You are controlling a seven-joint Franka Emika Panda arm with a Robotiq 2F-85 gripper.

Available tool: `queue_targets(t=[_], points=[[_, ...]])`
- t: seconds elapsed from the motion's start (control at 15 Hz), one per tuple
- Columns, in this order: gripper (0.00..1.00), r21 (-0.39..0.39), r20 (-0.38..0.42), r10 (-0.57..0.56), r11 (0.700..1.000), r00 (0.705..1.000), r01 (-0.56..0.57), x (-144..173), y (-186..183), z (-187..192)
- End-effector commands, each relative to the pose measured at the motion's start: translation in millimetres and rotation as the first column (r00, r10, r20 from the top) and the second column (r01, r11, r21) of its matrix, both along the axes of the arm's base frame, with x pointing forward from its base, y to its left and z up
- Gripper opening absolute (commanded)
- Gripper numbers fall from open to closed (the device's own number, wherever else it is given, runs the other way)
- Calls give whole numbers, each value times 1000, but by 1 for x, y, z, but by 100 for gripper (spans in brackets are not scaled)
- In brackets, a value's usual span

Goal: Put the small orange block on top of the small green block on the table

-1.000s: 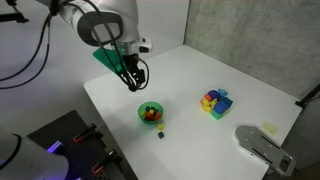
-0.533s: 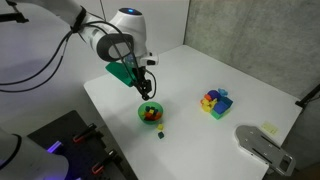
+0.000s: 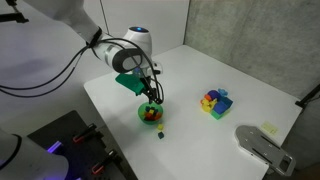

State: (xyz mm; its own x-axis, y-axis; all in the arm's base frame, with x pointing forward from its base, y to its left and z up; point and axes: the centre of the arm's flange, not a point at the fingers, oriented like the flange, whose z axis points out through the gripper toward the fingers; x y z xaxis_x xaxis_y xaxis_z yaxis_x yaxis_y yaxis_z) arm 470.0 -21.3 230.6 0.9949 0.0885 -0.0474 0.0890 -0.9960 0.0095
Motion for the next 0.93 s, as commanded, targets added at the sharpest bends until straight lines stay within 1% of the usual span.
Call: queue_targets(t=[0.0, 0.13, 0.2, 0.33, 0.6, 0.87], points=[[100, 0, -4, 1, 1000, 1000, -1, 0, 0, -2], [100, 1, -3, 2, 1000, 1000, -2, 0, 1, -1], [100, -9, 3, -7, 1000, 1000, 7, 4, -2, -10], [100, -3, 2, -11, 1000, 1000, 11, 6, -9, -25], [100, 22, 23, -33, 999, 999, 33, 14, -24, -57], [100, 62, 1, -48, 997, 999, 48, 16, -28, -87]])
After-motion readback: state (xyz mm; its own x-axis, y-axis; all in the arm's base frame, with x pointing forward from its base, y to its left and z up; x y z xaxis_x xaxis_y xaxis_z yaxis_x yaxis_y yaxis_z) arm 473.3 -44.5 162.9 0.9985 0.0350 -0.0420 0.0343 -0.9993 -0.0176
